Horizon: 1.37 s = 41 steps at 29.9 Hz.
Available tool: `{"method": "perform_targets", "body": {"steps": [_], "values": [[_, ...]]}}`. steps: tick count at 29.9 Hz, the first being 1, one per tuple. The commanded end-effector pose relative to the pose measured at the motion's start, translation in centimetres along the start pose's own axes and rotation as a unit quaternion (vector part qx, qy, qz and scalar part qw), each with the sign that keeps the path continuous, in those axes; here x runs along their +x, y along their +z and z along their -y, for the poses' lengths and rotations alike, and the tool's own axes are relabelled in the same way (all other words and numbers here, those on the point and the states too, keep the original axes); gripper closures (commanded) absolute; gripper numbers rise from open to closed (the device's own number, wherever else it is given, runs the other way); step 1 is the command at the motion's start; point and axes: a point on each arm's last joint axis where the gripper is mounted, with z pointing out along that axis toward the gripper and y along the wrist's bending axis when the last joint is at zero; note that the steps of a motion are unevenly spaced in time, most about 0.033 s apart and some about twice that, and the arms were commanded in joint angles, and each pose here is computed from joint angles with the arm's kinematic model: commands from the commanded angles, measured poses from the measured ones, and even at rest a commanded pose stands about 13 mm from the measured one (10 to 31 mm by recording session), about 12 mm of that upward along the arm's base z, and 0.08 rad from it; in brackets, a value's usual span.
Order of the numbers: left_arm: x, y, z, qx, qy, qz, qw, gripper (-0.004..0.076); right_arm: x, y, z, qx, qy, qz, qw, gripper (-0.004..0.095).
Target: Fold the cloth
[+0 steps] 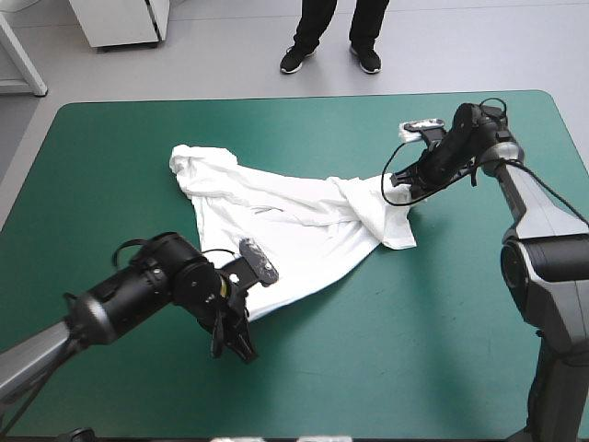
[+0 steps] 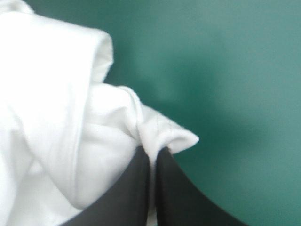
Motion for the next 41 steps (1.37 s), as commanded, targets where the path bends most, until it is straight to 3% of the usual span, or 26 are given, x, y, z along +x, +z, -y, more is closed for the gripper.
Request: {"method": "perform_targets", "body": {"steps": [1, 8, 12, 18, 23, 26, 29, 36, 38, 41], "values": [[1.1, -7.1, -0.3, -0.057, -0.024, 0.056, 0.996, 0.0733, 0.2, -10.1, -2.9, 0.01, -0.027, 0.109, 0.994, 0.0921], [1.9, -18.6, -0.9, -0.163, -0.062, 0.247, 0.953, 0.0733, 3.9, -22.8, -5.0, 0.048, -0.025, 0.258, 0.965, 0.0921], [3.1, -24.4, -1.5, -0.24, -0.069, 0.327, 0.911, 0.0733, 7.3, -31.0, -6.4, 0.087, -0.018, 0.39, 0.917, 0.0921], [6.1, -33.5, -2.2, -0.373, -0.087, 0.429, 0.818, 0.0733, 11.7, -39.2, -10.0, 0.106, -0.043, 0.536, 0.837, 0.0921], [8.2, -37.5, -1.7, -0.392, -0.092, 0.493, 0.771, 0.0733, 14.2, -42.8, -12.3, 0.095, -0.064, 0.593, 0.797, 0.0921], [9.1, -38.3, -1.4, -0.391, -0.096, 0.51, 0.76, 0.0733, 15.6, -44.3, -13.5, 0.089, -0.08, 0.62, 0.776, 0.0921], [9.5, -38.4, -1.1, -0.381, -0.086, 0.518, 0.761, 0.0733, 17.2, -45.3, -14.4, 0.091, -0.087, 0.634, 0.763, 0.0921], [9.1, -38.2, -0.2, -0.331, -0.065, 0.536, 0.774, 0.0733, 21.4, -46.7, -16.5, 0.092, -0.107, 0.64, 0.755, 0.0921], [8.8, -37.9, -0.1, -0.319, -0.061, 0.536, 0.78, 0.0733, 22.6, -47.0, -17.1, 0.093, -0.112, 0.638, 0.756, 0.0921], [8.0, -37.0, -0.3, -0.317, -0.057, 0.519, 0.792, 0.0733, 23.2, -46.5, -17.2, 0.089, -0.112, 0.62, 0.771, 0.0921]]}}
